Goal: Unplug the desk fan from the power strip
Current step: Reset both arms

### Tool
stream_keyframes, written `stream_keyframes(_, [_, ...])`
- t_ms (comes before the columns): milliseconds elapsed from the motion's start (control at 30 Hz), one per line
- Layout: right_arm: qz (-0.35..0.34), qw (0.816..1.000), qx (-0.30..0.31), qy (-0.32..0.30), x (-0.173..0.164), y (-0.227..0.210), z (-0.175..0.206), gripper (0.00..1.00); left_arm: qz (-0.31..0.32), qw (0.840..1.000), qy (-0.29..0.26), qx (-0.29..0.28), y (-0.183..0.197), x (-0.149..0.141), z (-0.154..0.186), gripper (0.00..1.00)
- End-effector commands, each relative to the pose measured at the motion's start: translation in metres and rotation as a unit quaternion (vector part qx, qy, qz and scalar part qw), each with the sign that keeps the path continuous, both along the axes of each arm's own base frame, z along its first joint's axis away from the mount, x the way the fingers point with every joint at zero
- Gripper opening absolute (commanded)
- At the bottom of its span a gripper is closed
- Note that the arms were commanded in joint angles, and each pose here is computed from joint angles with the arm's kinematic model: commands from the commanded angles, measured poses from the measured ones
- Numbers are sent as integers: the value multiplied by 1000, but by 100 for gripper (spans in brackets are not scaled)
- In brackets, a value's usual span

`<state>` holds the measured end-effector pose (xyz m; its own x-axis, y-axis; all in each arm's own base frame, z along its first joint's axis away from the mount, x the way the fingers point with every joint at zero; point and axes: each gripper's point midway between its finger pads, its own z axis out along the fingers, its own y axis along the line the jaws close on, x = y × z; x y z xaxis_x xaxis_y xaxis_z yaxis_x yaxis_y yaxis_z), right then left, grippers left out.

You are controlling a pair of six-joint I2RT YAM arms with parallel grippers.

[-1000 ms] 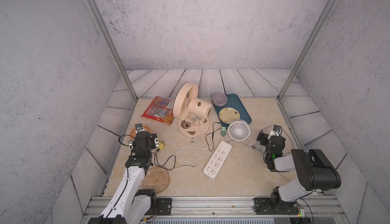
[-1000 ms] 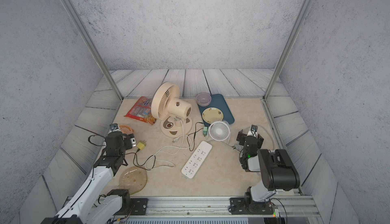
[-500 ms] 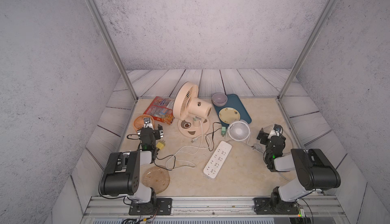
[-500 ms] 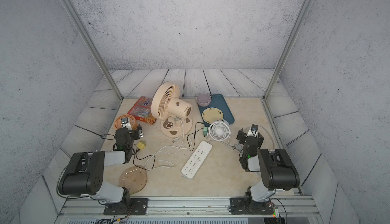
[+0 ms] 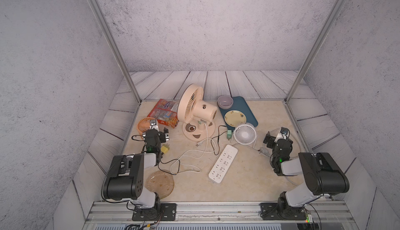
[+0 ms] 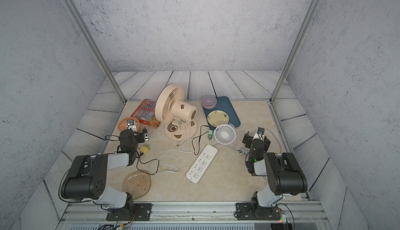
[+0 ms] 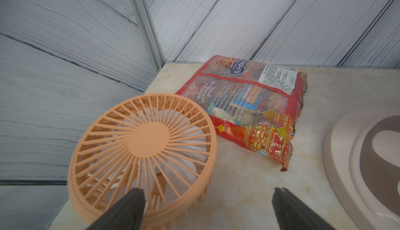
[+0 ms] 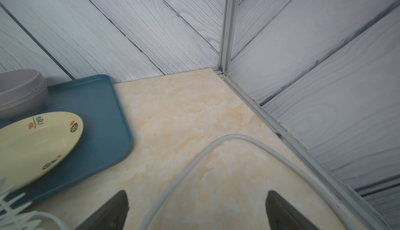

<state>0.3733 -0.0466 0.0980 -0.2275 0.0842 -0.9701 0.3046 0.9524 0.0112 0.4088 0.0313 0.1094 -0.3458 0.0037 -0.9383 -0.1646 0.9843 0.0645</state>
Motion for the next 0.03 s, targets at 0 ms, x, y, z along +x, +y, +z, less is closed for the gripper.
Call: stream_keyframes(0, [2,1000,-2,-1,4,0,2,99,-15,1000,24,-6,-6,-4,-11,98])
